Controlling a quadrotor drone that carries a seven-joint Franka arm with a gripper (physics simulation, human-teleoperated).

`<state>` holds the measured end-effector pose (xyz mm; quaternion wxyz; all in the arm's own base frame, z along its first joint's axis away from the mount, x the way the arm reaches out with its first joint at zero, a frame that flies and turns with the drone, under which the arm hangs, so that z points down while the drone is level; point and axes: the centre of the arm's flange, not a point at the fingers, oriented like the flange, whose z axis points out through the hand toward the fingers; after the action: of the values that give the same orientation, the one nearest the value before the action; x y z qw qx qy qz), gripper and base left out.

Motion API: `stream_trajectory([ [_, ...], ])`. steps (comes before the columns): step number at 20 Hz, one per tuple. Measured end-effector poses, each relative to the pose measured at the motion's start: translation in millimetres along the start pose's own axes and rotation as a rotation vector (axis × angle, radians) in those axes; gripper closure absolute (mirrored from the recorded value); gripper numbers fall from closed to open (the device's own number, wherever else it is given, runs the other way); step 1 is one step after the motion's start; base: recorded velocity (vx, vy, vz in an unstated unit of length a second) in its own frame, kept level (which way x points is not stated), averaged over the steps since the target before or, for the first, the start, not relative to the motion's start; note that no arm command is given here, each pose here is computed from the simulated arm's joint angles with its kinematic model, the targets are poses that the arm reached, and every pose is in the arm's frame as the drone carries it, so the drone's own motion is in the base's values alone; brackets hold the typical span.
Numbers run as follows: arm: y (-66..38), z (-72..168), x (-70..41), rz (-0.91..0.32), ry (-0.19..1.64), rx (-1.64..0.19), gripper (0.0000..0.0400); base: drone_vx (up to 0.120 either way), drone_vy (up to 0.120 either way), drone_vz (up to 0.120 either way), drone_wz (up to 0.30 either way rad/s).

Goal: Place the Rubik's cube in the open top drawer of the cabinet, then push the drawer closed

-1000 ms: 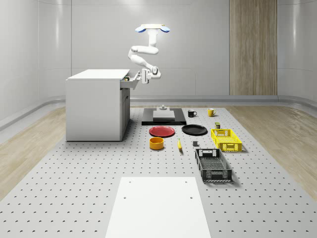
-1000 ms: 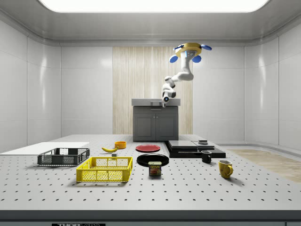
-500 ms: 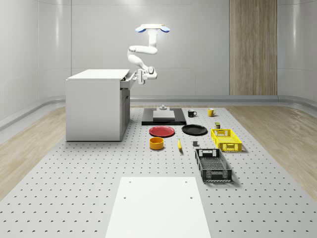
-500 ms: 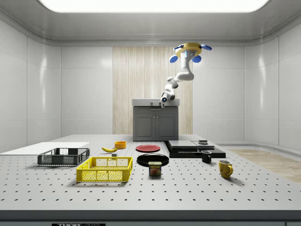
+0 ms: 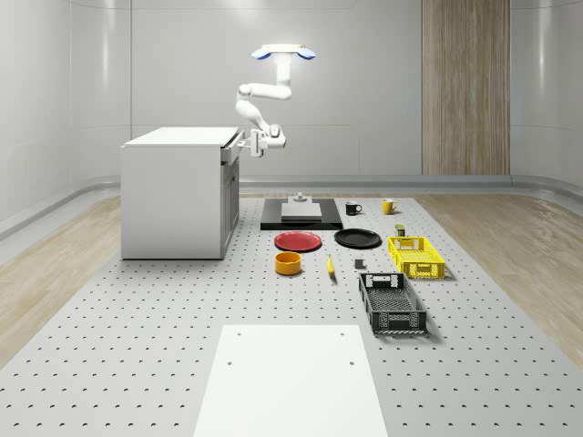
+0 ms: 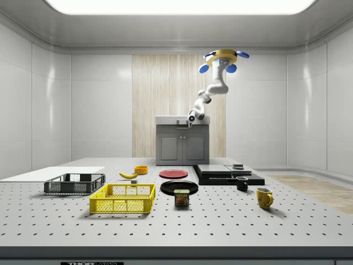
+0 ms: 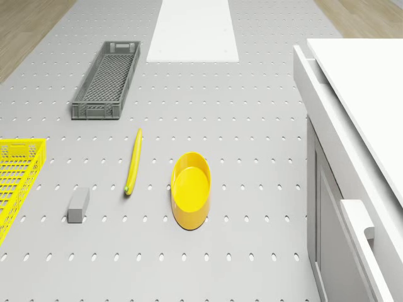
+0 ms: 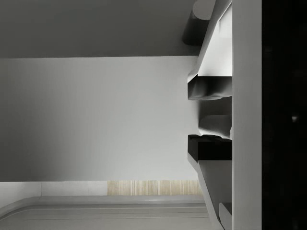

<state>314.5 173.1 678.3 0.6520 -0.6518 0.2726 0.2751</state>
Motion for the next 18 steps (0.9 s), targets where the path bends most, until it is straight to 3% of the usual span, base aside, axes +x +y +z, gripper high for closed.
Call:
stream_trajectory([
  [8, -7.6, 16, 8.0, -0.009, 0.000, 0.000, 0.0295, 0.000, 0.115, 0.000, 0.000],
  [18, -10.0, 23, 13.8, -0.011, -0.001, -0.001, 0.0295, 0.000, 0.000, 0.000, 0.000],
])
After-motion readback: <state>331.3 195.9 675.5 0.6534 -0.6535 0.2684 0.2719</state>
